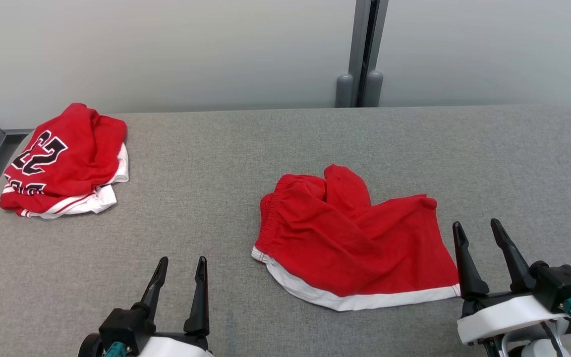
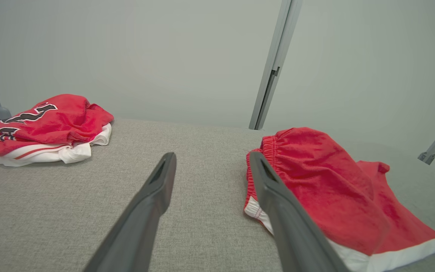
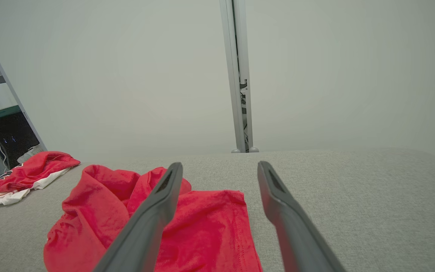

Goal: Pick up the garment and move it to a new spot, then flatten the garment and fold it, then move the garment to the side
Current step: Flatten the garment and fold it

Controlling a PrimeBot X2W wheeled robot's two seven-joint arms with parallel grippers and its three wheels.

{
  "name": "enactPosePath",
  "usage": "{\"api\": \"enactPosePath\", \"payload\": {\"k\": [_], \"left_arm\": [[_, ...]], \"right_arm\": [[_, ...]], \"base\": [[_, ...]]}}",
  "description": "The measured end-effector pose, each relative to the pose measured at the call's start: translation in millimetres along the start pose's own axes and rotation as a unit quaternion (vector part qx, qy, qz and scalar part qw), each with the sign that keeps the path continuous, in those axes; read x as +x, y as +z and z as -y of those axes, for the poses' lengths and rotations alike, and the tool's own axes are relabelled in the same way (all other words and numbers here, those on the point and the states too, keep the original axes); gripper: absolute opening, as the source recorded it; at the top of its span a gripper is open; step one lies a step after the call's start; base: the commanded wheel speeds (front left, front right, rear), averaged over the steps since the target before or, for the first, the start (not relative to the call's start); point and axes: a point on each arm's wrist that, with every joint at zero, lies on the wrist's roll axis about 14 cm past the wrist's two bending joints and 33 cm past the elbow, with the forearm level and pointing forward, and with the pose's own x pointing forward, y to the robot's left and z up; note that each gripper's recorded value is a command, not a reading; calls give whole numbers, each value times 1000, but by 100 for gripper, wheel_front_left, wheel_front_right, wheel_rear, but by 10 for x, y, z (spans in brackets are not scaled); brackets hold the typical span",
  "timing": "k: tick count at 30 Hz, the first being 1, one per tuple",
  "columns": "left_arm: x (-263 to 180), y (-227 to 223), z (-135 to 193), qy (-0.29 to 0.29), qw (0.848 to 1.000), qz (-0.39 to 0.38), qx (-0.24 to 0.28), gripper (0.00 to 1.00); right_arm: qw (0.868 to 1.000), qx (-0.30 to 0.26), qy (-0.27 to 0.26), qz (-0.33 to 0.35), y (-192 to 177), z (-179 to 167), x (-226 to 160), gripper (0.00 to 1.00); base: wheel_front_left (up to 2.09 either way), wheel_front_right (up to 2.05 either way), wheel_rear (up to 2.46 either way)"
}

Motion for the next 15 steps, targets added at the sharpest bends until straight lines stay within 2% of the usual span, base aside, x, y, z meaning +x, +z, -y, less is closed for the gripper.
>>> {"api": "enactPosePath", "payload": {"k": [7, 10, 15], "left_arm": [[8, -13, -2, 0, 1000, -2, 1, 100], [16, -25, 2, -1, 1000, -4, 0, 100], [33, -78, 6, -1, 1000, -12, 0, 100]], "right_arm": [[1000, 0, -5, -3, -19, 33, -3, 100], [1000, -23, -9, -14, -64, 86, -12, 100], [992, -84, -14, -97, -378, 316, -177, 100]], "base": [[0, 0, 0], [0, 0, 0], [0, 0, 0]]}}
